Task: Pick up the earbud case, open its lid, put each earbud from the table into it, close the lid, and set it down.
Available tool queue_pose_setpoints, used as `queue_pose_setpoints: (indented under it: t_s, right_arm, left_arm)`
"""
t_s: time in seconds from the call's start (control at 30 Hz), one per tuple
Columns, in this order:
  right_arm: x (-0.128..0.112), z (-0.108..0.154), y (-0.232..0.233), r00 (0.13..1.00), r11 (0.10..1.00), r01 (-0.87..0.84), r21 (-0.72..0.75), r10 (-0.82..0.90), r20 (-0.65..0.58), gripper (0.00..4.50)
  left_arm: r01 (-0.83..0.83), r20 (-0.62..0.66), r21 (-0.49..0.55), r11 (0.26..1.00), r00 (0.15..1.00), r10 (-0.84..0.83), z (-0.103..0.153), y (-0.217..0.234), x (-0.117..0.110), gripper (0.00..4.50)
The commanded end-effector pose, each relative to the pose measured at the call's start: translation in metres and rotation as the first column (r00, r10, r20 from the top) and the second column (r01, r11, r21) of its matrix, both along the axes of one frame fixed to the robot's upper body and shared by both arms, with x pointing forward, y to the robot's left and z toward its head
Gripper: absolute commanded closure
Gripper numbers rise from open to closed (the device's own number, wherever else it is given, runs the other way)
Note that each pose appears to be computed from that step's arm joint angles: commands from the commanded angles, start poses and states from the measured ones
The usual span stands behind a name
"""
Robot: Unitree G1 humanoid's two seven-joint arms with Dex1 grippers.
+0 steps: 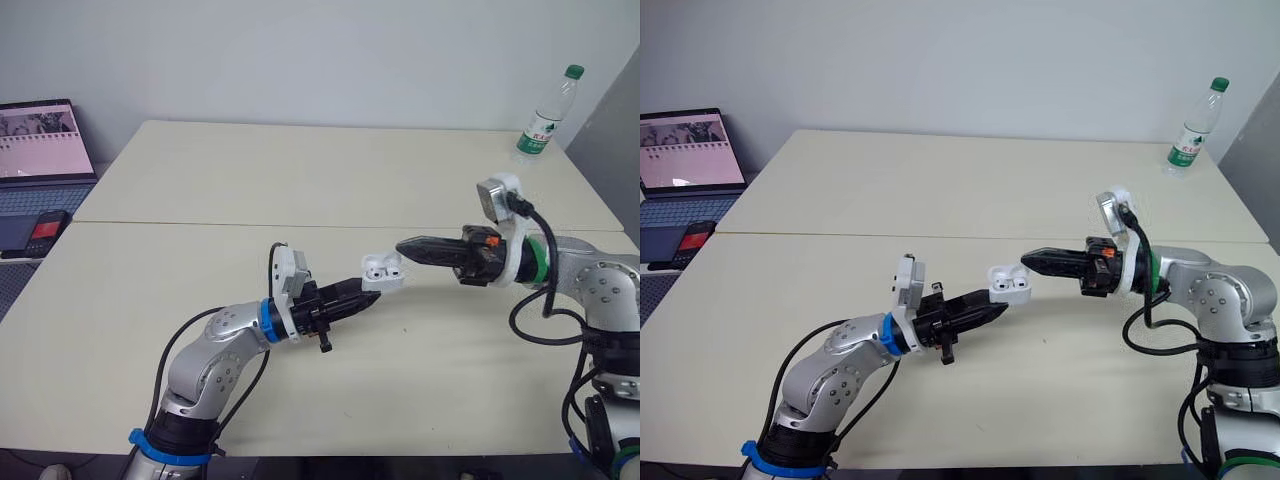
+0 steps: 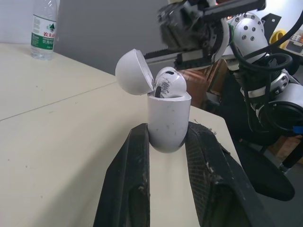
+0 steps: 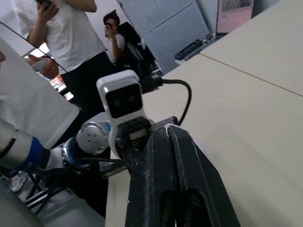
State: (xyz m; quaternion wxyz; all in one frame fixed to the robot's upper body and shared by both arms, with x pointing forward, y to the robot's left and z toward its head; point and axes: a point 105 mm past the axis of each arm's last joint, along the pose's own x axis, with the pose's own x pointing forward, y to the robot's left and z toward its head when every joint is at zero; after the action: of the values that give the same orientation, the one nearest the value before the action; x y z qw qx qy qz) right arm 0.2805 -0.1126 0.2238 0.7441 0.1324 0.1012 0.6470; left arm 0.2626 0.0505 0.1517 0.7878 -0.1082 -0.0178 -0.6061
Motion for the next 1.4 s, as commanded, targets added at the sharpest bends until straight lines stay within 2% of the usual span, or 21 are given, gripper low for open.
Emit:
queue_pose_setpoints:
  t_s: [0.03,0.17,0.33,0.57,1.03,1.13,1.27,1.4]
  right_arm:
    - [0.002,0.011,-0.009,0.997,0.998,0.054,0.011,-0.054,0.054,4.47]
    - [0.021,-0.002,-0.019,0.977,0.978,0.206,-0.038,-0.203,0.065,4.47]
    - [0.024,-0.022,-0.019,0.973,0.965,0.233,-0.119,-0.23,0.039,4.47]
    - [0.011,-0.024,-0.012,0.99,0.981,0.14,-0.136,-0.139,0.022,4.47]
    - [-0.022,-0.006,-0.009,0.999,0.996,-0.038,-0.075,0.04,0.015,4.47]
    - [-0.019,-0.009,-0.014,1.0,0.996,-0.001,-0.085,0.002,0.017,4.47]
    - [-0.002,-0.017,-0.024,0.991,0.984,0.129,-0.122,-0.125,0.04,4.47]
    - [0.01,-0.034,-0.032,0.962,0.946,0.261,-0.193,-0.238,0.135,4.47]
  left_arm:
    - [0.01,0.017,-0.005,1.0,1.0,-0.01,0.007,-0.003,0.001,3.8]
    - [0.027,0.027,0.004,1.0,0.999,-0.028,0.006,-0.005,-0.001,3.8]
    - [0.06,0.031,-0.011,0.998,0.998,-0.06,0.009,-0.006,-0.003,3.8]
    - [0.067,0.027,-0.002,0.998,0.997,-0.067,0.009,-0.006,-0.004,3.8]
    - [0.078,-0.004,0.017,0.997,0.997,-0.078,0.003,-0.008,-0.006,3.8]
    - [0.067,-0.035,0.036,0.997,0.997,-0.066,-0.002,-0.008,-0.004,3.8]
    - [0.019,-0.103,0.091,0.996,0.995,-0.009,-0.014,-0.012,0.004,3.8]
    - [-0.065,-0.184,0.139,0.988,0.979,0.09,-0.019,-0.022,0.022,3.8]
